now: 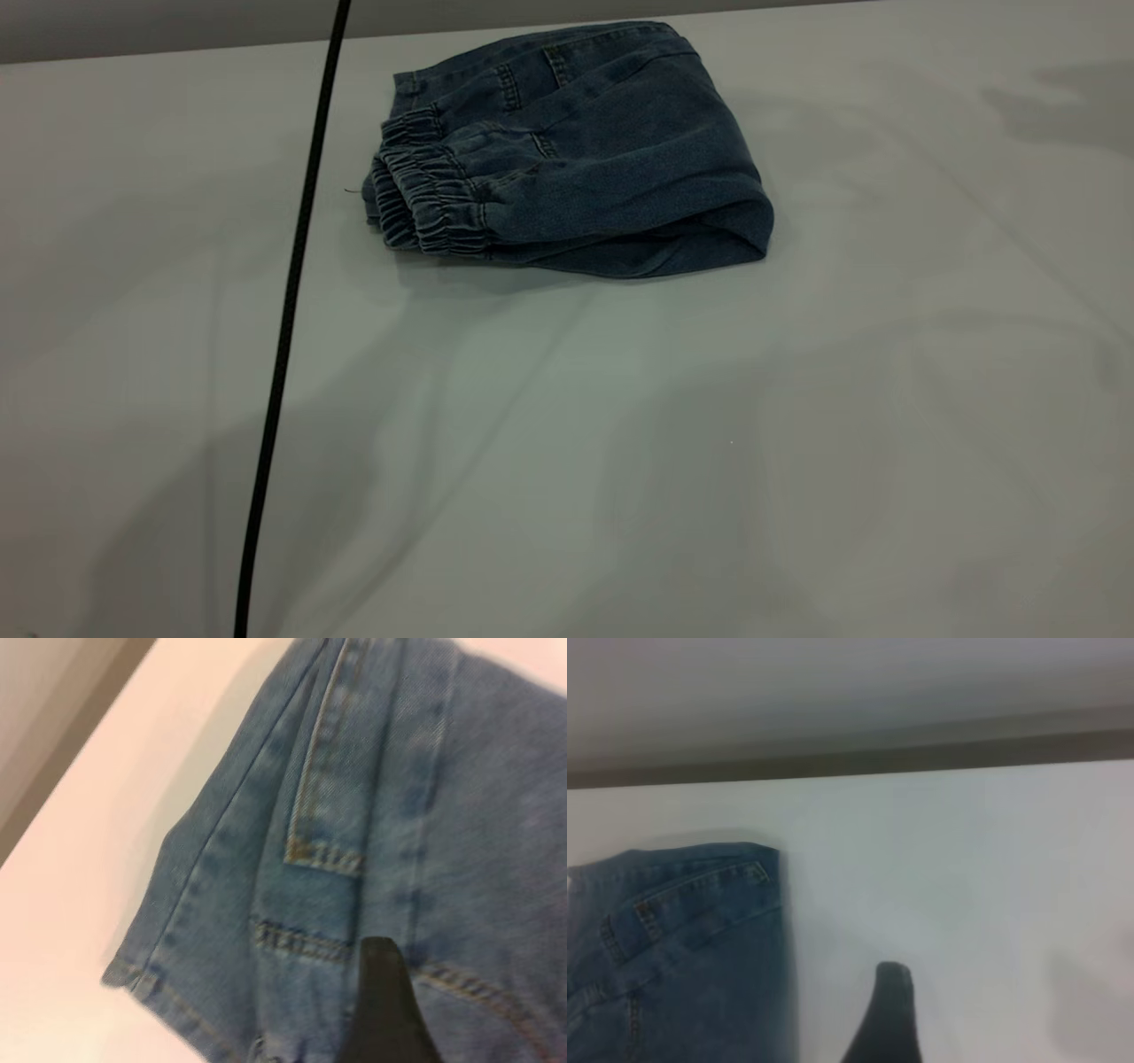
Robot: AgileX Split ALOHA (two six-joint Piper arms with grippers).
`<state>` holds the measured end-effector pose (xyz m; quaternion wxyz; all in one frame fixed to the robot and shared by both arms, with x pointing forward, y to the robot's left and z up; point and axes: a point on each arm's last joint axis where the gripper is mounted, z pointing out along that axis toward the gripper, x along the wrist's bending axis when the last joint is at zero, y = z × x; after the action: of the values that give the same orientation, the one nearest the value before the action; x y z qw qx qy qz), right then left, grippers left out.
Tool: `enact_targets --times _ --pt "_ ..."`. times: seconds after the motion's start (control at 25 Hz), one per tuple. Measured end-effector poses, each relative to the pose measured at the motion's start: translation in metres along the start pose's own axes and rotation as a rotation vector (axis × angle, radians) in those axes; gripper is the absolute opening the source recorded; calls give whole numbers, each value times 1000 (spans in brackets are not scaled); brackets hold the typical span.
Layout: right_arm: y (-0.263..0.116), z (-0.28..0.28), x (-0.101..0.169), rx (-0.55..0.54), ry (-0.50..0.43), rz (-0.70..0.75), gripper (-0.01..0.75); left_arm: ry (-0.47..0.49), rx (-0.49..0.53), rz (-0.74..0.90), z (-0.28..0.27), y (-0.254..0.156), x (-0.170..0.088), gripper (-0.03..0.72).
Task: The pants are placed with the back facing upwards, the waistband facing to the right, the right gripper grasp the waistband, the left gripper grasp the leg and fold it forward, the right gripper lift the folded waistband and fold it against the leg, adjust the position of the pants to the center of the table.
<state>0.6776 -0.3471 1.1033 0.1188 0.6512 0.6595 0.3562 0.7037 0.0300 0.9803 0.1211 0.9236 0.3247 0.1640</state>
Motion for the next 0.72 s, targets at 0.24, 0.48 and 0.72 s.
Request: enact_targets --times 0.24,0.48,0.72 --pt "0 -3 2 5 5 -2 572 -9 45 -32 34 -7 -4 444" --pt "0 -3 2 7 10 1 572 -1 12 -130 76 -10 -10 444" --pt "-1 -3 3 9 12 2 572 14 -35 -168 105 -12 -13 444"
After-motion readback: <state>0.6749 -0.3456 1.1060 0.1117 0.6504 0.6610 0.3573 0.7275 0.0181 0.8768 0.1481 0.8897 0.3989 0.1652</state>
